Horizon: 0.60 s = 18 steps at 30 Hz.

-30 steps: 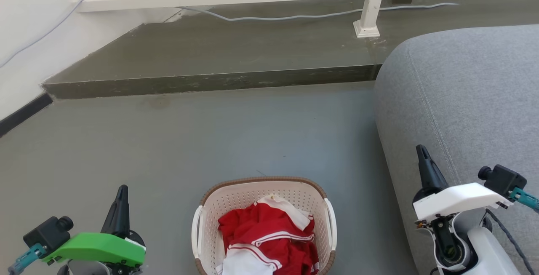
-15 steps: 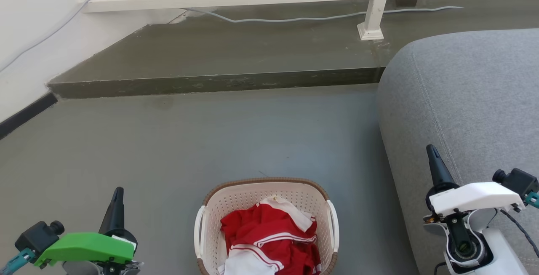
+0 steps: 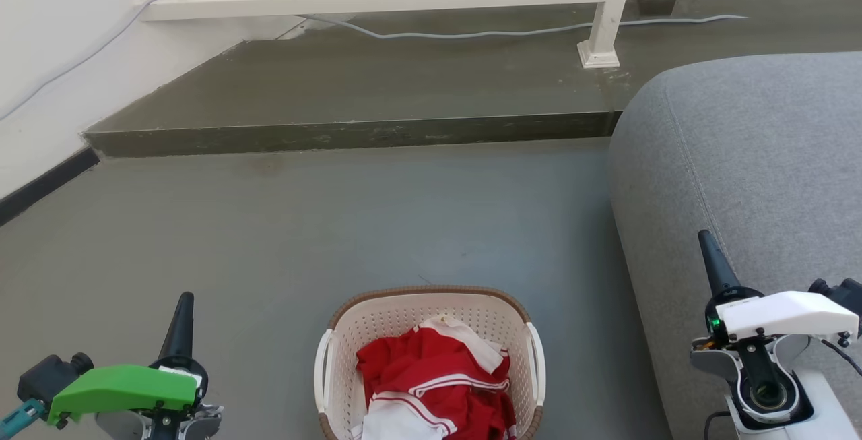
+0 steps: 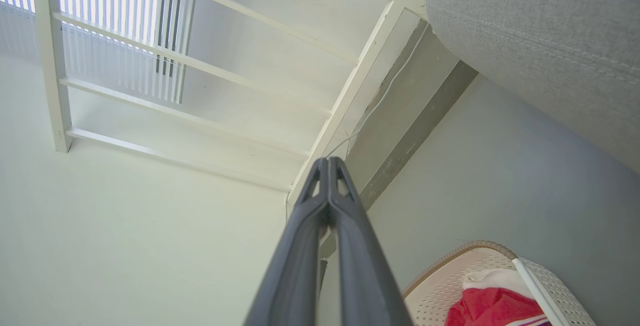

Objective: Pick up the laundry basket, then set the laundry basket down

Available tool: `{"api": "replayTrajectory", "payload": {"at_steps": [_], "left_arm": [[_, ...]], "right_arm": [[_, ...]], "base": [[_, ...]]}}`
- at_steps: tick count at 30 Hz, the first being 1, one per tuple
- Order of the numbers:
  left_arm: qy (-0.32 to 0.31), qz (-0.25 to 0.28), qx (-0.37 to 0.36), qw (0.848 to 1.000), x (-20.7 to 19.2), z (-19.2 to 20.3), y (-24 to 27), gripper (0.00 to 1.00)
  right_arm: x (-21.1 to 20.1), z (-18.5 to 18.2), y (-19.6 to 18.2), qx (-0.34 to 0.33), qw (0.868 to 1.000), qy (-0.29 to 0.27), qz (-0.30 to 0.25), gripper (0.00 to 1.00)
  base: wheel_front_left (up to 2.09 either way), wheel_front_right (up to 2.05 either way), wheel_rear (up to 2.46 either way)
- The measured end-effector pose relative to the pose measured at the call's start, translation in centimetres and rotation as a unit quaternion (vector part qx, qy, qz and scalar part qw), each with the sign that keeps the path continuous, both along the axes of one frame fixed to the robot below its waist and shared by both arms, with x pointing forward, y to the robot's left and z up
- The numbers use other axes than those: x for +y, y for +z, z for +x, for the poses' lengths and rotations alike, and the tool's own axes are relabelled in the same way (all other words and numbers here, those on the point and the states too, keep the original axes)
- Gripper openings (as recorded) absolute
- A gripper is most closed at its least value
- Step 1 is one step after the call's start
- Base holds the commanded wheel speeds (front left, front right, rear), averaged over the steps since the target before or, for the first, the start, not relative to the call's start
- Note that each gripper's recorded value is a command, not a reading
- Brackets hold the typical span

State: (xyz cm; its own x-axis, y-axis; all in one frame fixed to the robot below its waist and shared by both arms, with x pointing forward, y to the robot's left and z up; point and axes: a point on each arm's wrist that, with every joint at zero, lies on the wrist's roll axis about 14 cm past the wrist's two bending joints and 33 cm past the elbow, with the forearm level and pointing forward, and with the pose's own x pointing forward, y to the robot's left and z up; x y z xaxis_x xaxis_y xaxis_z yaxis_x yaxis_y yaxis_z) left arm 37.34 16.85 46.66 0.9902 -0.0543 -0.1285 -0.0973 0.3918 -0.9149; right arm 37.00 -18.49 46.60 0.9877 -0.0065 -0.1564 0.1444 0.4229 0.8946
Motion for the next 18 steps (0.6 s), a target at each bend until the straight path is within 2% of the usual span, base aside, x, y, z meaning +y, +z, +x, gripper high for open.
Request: {"api": "replayTrajectory", "payload": {"at_steps": [18], "left_arm": [[0.020,-0.102,0.005,0.995,0.94,-0.15,0.15,0.00]], "right_arm": [[-0.99,0.21,0.44,-0.012,0.993,-0.021,0.113,0.00]], "base": [[0.00,0.00,0.00]]}}
